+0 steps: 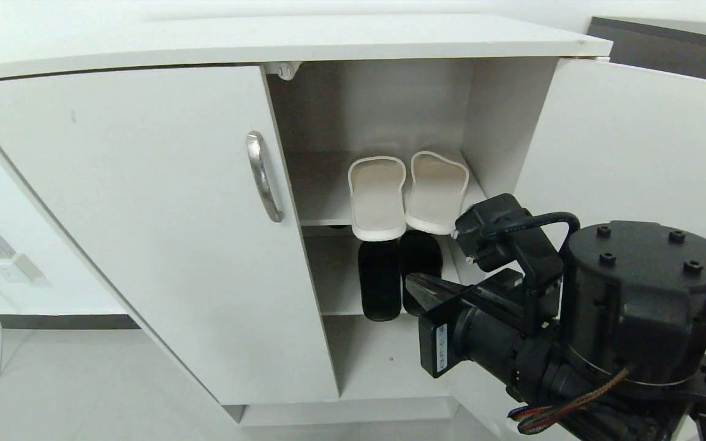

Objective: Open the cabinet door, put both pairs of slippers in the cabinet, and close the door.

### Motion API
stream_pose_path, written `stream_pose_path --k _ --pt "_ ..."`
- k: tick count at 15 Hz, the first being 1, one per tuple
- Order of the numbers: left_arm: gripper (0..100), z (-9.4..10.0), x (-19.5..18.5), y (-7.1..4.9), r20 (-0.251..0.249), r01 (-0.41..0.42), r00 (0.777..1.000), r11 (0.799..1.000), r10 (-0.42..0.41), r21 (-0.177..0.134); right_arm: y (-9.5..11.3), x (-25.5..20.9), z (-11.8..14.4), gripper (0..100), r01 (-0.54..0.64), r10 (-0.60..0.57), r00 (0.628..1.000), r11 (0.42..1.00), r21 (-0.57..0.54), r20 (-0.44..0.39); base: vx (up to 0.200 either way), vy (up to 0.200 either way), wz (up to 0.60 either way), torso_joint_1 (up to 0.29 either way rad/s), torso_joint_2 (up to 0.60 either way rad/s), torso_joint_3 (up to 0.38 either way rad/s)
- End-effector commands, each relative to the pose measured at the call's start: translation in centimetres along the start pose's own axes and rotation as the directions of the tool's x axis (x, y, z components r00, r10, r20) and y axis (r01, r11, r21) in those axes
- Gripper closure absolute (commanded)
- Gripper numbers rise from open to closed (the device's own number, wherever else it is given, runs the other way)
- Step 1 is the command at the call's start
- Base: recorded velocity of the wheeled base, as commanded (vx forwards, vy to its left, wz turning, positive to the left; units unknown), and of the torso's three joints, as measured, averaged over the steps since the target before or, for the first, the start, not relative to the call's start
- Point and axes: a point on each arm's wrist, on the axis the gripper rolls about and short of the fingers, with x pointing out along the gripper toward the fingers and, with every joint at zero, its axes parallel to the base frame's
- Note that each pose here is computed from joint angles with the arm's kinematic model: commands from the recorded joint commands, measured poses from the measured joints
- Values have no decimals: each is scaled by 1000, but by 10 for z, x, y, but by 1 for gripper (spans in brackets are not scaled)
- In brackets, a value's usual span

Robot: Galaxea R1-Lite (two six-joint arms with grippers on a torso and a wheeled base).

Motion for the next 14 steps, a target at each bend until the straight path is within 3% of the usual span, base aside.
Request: stream_pose_path --k 1,10,14 --pt "100 0 0 0 -1 0 1000 1000 0 0 1 3 -4 100 1 -1 1000 1000 -6 -14 -200 0 0 -2 -2 7" --pt "100 0 0 0 -1 0 1000 1000 0 0 -6 13 -16 100 27 -28 998 999 -20 -54 -200 0 0 2 2 -2" --pt "100 0 0 0 -1 0 1000 1000 0 0 -6 15 -21 100 28 -30 997 999 -27 -69 0 0 0 0 0 0"
